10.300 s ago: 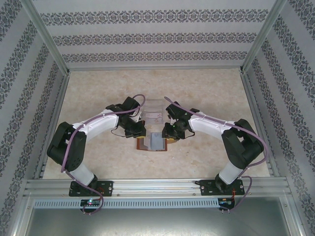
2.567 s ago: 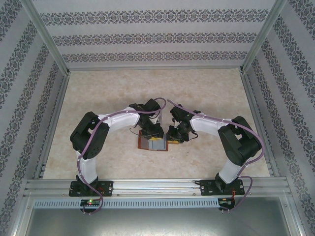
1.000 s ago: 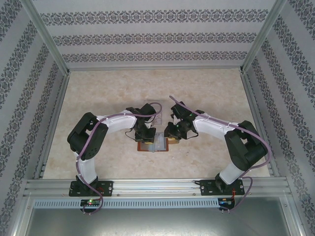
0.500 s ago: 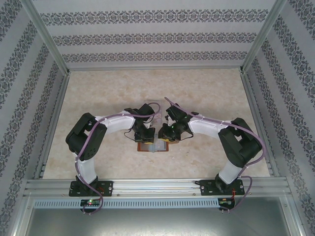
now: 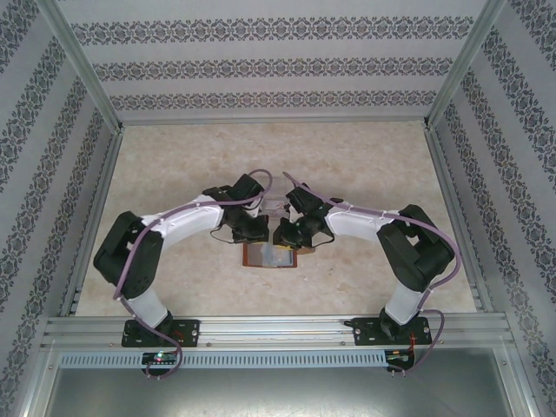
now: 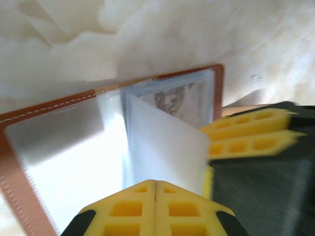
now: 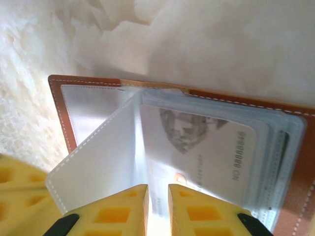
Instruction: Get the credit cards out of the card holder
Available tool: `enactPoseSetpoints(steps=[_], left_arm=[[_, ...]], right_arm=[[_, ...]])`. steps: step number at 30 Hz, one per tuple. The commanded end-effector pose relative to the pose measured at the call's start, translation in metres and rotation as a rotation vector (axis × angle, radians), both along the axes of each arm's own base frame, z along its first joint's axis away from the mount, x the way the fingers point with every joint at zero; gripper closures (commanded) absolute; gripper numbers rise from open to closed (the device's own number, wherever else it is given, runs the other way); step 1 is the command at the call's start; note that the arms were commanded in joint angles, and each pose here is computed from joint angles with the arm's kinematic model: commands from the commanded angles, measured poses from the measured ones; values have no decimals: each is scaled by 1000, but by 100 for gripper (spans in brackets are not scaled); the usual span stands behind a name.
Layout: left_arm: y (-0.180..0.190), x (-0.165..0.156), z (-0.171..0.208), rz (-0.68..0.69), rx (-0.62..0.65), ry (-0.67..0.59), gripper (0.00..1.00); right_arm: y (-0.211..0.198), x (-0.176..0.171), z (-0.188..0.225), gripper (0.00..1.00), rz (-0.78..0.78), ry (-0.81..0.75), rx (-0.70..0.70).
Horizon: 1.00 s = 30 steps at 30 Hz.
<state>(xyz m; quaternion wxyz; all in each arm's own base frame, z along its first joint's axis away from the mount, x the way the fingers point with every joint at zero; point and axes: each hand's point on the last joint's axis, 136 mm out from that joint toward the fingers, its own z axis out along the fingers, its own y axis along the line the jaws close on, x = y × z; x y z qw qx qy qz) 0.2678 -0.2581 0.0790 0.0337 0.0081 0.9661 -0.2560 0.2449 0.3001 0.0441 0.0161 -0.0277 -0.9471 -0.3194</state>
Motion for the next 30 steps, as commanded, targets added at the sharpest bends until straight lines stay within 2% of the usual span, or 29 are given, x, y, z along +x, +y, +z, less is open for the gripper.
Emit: enactPoseSetpoints(steps=[1, 16, 30], left_arm=[[16, 12, 15, 68, -6, -67, 94], [43, 15, 30, 146, -56, -106, 91], [43, 8, 25, 149, -78, -75, 87]], right_arm=[[14, 1, 5, 80, 19, 3, 27], [48, 2, 3, 80, 91, 14, 42], [62, 4, -22, 79, 123, 60, 27]])
